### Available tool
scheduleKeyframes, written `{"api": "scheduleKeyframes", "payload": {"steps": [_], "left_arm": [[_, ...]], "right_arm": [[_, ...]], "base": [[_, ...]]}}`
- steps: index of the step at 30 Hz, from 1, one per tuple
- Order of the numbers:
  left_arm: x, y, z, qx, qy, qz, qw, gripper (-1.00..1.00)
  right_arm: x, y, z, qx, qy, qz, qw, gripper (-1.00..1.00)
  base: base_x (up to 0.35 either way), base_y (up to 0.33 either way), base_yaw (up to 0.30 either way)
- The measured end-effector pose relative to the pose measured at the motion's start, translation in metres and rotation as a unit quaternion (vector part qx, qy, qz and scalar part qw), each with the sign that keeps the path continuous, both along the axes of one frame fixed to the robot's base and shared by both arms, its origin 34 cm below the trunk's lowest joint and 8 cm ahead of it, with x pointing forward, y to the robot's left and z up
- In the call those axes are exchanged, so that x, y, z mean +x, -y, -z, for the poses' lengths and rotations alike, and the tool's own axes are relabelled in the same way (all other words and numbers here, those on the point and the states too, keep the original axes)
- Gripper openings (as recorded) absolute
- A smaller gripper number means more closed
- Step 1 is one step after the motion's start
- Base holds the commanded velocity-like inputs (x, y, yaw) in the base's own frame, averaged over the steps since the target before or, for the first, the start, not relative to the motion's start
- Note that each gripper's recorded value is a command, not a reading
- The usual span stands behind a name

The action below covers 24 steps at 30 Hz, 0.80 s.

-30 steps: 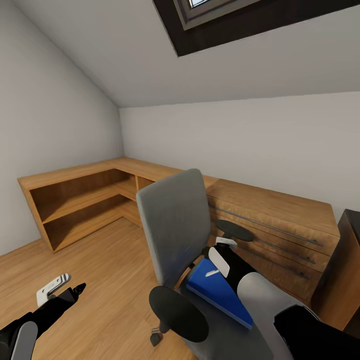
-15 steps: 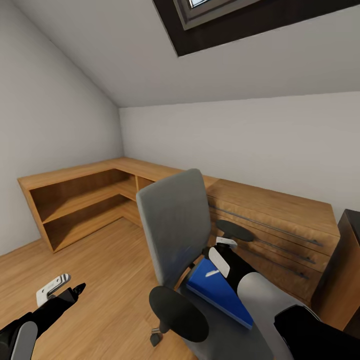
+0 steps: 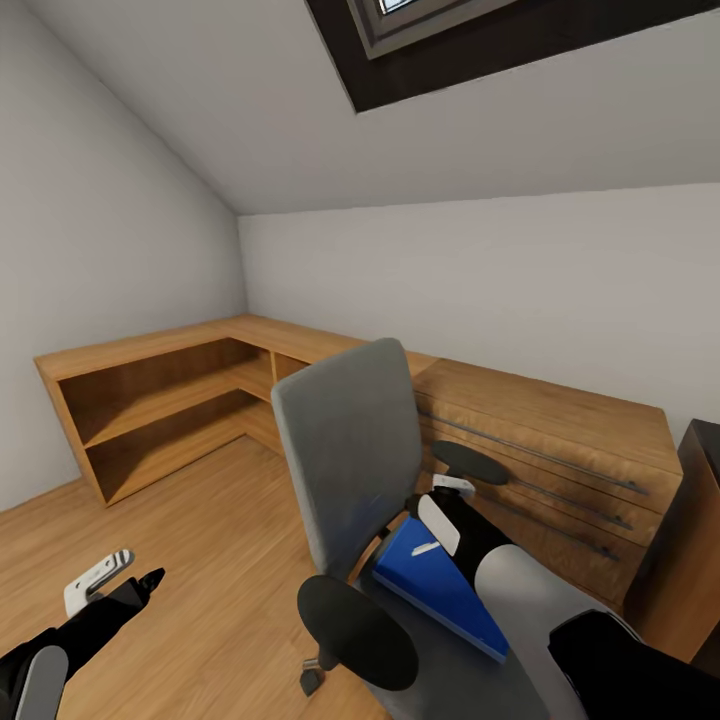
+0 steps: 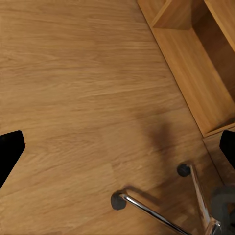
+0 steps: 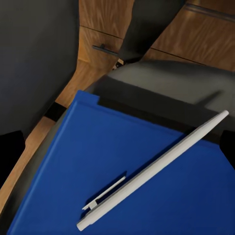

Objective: In the bedroom, organize the workspace by keeping the computer under the desk, ensuring the monitor is on the desk, placing the keyboard on the desk next to the monitor, placing the mouse on the desk next to the keyboard, moving the folder from the swivel chair onto the desk next to the mouse, stacking the notebook on top of the folder with the pen on top of the notebook, and positioning the swivel chair next to the desk.

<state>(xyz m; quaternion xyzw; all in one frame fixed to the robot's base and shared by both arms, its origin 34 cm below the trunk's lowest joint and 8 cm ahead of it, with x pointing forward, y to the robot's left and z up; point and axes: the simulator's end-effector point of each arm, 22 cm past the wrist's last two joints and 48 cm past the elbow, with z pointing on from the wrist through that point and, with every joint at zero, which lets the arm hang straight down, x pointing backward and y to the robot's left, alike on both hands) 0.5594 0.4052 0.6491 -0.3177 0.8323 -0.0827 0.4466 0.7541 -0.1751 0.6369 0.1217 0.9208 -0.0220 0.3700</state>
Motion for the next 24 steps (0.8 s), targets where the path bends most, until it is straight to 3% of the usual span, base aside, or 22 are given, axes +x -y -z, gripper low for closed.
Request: {"api": "scheduleKeyframes", "payload": {"steps": [8,24], "left_arm": [[0.0,0.0,-0.001,-0.001,0.002,-0.001,1.0,1.0],[-0.006,-0.001,0.032,-0.001,0.004,-0.001,1.0,1.0]], "right_arm": [[0.0,0.003,0.0,-0.001,0.0,0.0,1.0,1.0],[-0.006,0.003,0.034,0.0,0.0,0.0,1.0,1.0]], "base": [[0.0,0.0,0.0],[0.0,0.0,0.0]]}}
